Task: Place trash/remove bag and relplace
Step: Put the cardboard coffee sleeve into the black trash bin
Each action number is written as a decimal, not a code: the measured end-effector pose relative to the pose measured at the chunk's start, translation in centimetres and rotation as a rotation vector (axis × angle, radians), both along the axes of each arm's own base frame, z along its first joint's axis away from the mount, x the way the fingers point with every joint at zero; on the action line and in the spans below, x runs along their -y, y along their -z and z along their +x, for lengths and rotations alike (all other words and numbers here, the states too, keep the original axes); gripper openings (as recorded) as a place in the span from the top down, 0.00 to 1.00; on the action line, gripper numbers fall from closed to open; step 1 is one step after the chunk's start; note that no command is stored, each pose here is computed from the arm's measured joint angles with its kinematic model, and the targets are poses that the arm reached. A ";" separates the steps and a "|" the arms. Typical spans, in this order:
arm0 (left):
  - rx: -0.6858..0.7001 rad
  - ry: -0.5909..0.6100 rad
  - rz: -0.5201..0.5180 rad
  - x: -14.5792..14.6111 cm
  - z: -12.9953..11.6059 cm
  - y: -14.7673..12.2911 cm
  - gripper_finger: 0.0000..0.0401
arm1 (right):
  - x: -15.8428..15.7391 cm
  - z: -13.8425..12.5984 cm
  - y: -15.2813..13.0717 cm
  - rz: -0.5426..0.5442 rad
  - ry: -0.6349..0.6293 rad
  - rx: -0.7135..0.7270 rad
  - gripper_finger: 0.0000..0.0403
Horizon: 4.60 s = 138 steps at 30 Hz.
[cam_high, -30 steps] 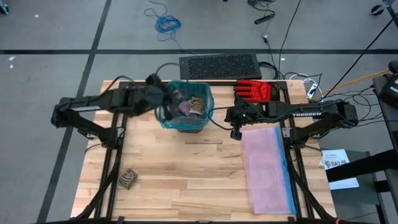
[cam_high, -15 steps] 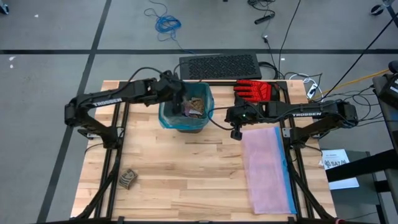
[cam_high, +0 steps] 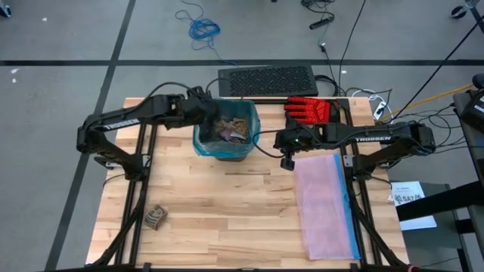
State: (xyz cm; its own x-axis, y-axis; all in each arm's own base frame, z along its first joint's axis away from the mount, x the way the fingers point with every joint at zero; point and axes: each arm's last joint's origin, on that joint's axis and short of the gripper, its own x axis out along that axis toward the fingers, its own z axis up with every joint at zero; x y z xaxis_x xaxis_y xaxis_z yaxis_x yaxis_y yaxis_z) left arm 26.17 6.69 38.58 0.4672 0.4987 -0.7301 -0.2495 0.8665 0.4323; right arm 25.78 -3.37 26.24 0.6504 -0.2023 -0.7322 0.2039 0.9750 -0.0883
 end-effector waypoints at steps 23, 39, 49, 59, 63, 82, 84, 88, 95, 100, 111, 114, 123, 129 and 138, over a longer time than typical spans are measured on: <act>-0.236 -0.252 -0.351 13.0 -4.7 4.0 0.61 | 0.0 -0.2 0.2 -0.021 -0.027 -0.033 1.00; -0.438 -0.613 -0.746 17.6 -7.0 16.3 0.61 | 0.0 -0.1 0.1 -0.025 -0.030 -0.023 1.00; -0.566 -0.732 -0.844 19.2 -7.0 19.2 0.61 | 0.0 0.0 0.0 -0.022 -0.026 -0.008 1.00; -0.851 -0.801 -0.724 21.0 -7.4 22.8 0.61 | 0.0 0.0 0.0 -0.023 -0.027 -0.011 1.00; -0.923 -0.772 -0.679 21.5 -7.5 24.0 0.61 | 0.0 0.0 0.0 -0.023 -0.027 -0.010 1.00; -1.046 -0.505 -0.603 21.9 -7.3 24.4 0.97 | 0.0 0.0 0.0 -0.024 -0.027 -0.004 1.00; -1.020 -0.470 -0.599 22.1 -6.9 24.0 0.99 | 0.0 0.0 0.0 -0.024 -0.027 -0.005 1.00; -0.937 -0.410 -0.589 22.1 -5.9 22.7 0.99 | 0.0 0.0 0.0 -0.024 -0.027 -0.005 1.00; -0.706 -0.381 -0.534 19.9 -3.9 17.4 1.00 | 0.0 0.0 0.0 -0.025 -0.027 -0.006 1.00; -0.424 -0.335 -0.505 18.3 -2.7 11.5 1.00 | 0.0 -0.1 0.1 -0.026 -0.030 -0.021 1.00; 0.223 -0.076 -0.376 14.3 -1.8 -1.7 1.00 | 0.0 -0.2 0.2 -0.028 -0.029 -0.034 1.00; 0.289 -0.047 -0.254 12.7 -1.7 -3.7 1.00 | 0.0 -0.2 0.1 -0.028 -0.029 -0.032 1.00; 0.281 -0.180 -0.015 5.2 -0.3 -4.7 1.00 | 0.0 -0.1 0.1 -0.015 -0.013 -0.024 1.00; 0.218 -0.153 -0.062 0.3 0.9 -3.8 1.00 | 0.0 -0.1 0.1 -0.010 -0.008 -0.023 1.00; 0.041 -0.140 -0.101 -4.5 3.8 0.0 1.00 | 0.0 0.0 0.0 -0.025 -0.022 -0.008 1.00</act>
